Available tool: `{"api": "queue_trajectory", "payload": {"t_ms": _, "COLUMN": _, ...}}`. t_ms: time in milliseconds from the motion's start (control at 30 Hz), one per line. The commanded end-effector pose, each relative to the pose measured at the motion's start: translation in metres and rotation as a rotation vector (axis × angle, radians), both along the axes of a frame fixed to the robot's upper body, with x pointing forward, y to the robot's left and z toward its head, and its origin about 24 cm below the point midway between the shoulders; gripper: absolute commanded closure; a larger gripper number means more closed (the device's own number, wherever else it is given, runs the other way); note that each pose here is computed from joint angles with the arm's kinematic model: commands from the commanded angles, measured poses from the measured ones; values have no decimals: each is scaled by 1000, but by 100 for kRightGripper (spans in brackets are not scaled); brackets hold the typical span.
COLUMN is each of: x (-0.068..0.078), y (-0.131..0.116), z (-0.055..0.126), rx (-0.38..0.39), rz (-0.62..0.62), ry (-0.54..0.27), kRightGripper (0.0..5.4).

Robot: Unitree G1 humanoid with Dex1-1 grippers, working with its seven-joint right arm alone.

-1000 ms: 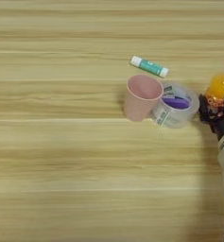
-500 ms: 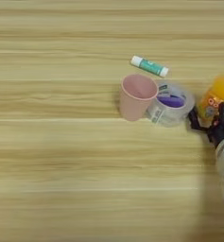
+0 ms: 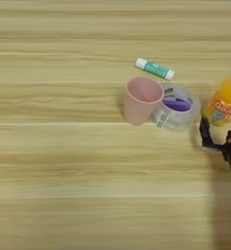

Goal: Move the objects on the table

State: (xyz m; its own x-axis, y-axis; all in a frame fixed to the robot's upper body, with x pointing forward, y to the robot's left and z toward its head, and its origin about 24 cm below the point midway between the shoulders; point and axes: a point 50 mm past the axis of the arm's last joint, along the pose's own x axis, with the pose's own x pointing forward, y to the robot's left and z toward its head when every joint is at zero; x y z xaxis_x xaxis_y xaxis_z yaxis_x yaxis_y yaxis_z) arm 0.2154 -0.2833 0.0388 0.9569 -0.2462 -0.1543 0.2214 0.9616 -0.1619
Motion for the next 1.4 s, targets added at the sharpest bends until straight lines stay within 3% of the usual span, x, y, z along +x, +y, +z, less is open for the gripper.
{"api": "queue_trajectory", "payload": {"t_ms": 33, "x": 0, "y": 15, "z": 32, "rx": -42, "rz": 92, "ry": -98, "kRightGripper": 4}}
{"api": "queue_trajectory", "payload": {"t_ms": 433, "x": -18, "y": 54, "z": 38, "rx": -46, "rz": 369, "ry": -38, "kRightGripper": 4}}
{"api": "queue_trajectory", "payload": {"t_ms": 633, "x": -23, "y": 67, "z": 47, "rx": -91, "rz": 485, "ry": -86, "kRightGripper": 4}}
{"api": "queue_trajectory", "payload": {"t_ms": 900, "x": -13, "y": 91, "z": 48, "rx": -65, "rz": 551, "ry": -156, "kRightGripper": 4}}
{"api": "queue_trajectory", "payload": {"t_ms": 1400, "x": 6, "y": 97, "z": 41, "rx": -35, "rz": 569, "ry": -190, "kRightGripper": 4}}
